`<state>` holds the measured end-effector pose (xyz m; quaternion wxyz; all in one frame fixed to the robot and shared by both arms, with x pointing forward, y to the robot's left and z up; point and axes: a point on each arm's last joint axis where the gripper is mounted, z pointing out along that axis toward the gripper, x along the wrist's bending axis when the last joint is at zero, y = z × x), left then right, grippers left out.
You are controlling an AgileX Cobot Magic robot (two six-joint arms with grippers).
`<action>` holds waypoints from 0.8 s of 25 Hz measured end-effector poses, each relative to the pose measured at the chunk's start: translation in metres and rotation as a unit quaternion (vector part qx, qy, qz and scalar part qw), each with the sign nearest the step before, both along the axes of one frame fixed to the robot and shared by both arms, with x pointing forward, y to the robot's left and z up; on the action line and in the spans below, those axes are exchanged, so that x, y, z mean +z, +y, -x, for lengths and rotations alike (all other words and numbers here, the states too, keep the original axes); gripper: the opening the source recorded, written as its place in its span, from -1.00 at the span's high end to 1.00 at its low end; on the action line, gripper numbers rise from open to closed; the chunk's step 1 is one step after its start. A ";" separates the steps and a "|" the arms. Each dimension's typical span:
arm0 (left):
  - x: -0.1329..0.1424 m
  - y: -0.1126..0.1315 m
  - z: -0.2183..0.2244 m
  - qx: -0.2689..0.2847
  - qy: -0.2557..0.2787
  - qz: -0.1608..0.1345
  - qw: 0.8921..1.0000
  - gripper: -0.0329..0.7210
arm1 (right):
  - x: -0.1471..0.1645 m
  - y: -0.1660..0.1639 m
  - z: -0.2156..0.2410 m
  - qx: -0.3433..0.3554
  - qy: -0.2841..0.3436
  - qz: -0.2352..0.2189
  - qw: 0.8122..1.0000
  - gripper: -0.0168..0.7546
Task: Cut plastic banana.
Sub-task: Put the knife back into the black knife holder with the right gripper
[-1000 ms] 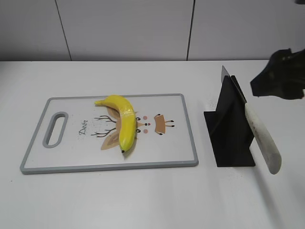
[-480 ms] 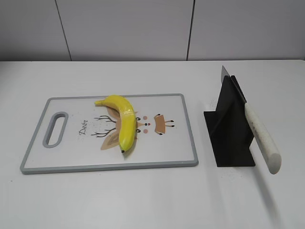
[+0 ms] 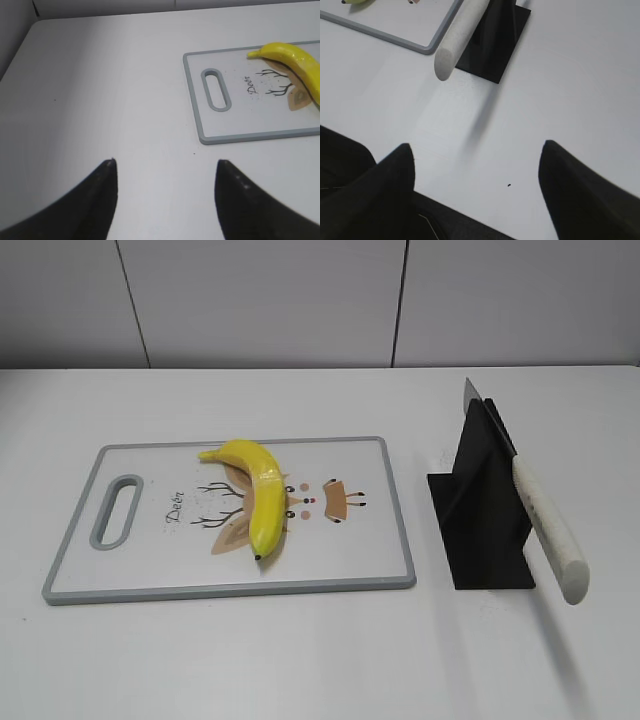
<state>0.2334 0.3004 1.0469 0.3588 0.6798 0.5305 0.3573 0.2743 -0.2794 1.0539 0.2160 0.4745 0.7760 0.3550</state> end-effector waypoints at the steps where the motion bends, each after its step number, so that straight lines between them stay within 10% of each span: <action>1: 0.000 0.000 0.000 0.000 0.000 0.000 1.000 -0.63 | -0.001 -0.001 0.003 0.000 -0.004 -0.002 1.000 -0.58; 20: 0.000 0.000 0.000 0.014 0.003 0.027 1.000 -0.63 | 0.002 -0.020 0.042 -0.010 -0.126 -0.058 0.990 -0.57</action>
